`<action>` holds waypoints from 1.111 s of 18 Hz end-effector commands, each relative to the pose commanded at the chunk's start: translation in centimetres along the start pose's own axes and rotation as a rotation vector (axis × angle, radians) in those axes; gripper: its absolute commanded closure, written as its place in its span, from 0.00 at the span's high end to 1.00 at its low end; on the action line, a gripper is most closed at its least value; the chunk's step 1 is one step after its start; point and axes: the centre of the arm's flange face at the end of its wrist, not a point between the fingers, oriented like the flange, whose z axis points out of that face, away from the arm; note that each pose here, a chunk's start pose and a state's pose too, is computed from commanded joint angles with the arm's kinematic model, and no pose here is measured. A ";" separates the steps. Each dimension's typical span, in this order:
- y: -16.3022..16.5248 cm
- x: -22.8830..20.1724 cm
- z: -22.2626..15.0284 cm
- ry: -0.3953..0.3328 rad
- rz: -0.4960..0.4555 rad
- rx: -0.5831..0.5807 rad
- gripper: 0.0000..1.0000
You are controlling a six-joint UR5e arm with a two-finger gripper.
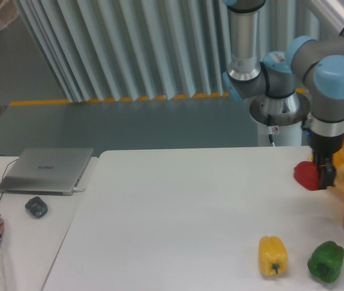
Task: Place the red peppers in a basket
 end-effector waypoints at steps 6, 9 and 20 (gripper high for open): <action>7.8 2.2 -0.2 -0.006 0.074 0.007 0.40; 11.4 3.8 0.6 -0.002 0.131 0.014 0.41; 13.2 4.4 1.2 -0.006 0.129 0.022 1.00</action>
